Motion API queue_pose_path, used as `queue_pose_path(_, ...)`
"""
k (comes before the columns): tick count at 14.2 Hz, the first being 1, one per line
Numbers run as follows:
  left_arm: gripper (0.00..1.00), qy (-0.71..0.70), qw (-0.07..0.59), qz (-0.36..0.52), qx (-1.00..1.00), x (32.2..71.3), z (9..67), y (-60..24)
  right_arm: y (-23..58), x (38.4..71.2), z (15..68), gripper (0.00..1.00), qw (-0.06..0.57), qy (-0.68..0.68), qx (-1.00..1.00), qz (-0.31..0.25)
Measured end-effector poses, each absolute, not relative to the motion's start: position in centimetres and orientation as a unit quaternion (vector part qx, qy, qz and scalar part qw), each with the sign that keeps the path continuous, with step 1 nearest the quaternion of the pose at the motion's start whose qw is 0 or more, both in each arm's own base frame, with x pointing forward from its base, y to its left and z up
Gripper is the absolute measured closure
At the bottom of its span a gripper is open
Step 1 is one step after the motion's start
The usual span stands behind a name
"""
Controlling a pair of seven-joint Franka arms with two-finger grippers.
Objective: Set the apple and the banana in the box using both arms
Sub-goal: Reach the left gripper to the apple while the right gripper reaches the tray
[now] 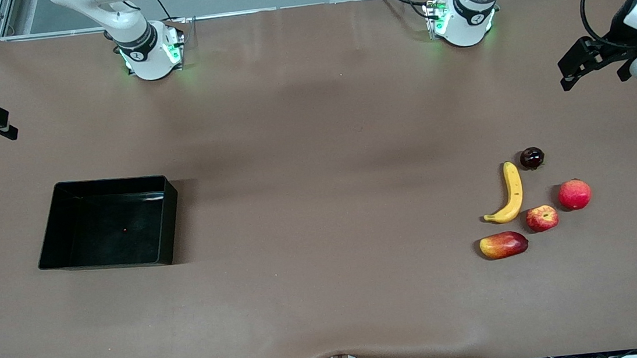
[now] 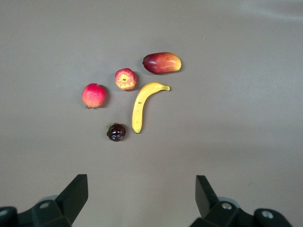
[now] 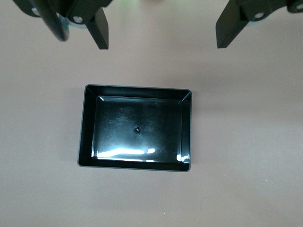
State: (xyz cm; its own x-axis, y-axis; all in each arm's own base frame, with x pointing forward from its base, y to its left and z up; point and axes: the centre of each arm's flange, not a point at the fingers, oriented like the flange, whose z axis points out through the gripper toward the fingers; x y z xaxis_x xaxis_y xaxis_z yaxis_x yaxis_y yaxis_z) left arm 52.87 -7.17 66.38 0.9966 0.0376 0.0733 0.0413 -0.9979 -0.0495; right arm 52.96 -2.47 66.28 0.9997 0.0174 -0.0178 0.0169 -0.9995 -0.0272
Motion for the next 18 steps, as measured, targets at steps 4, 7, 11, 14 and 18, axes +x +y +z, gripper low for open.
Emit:
queue_pose_path(4, 0.0, -0.027, 0.026, -0.029, -0.999, 53.2, 65.9, -6.4, -2.3, 53.0, 66.3, 0.0, 0.014, -0.01, -1.0, 0.007)
queue_pose_path(7, 0.0, -0.035, 0.024, -0.017, -0.999, 55.3, 63.4, -5.4, -2.4, 53.3, 65.8, 0.0, 0.014, -0.009, -1.0, 0.011)
queue_pose_path(11, 0.0, -0.042, 0.014, -0.021, -0.999, 61.6, 55.3, -4.0, -3.3, 55.3, 62.6, 0.0, 0.012, 0.0, -0.999, 0.036)
queue_pose_path(14, 0.0, -0.02, 0.046, -0.026, -0.998, 65.5, 48.1, -3.6, -7.9, 57.2, 58.5, 0.0, 0.014, 0.025, -0.998, 0.061)
queue_pose_path(18, 0.0, -0.018, 0.042, -0.04, -0.998, 68.3, 39.5, -2.2, -15.8, 60.5, 48.8, 0.0, 0.025, -0.003, -0.996, 0.089)
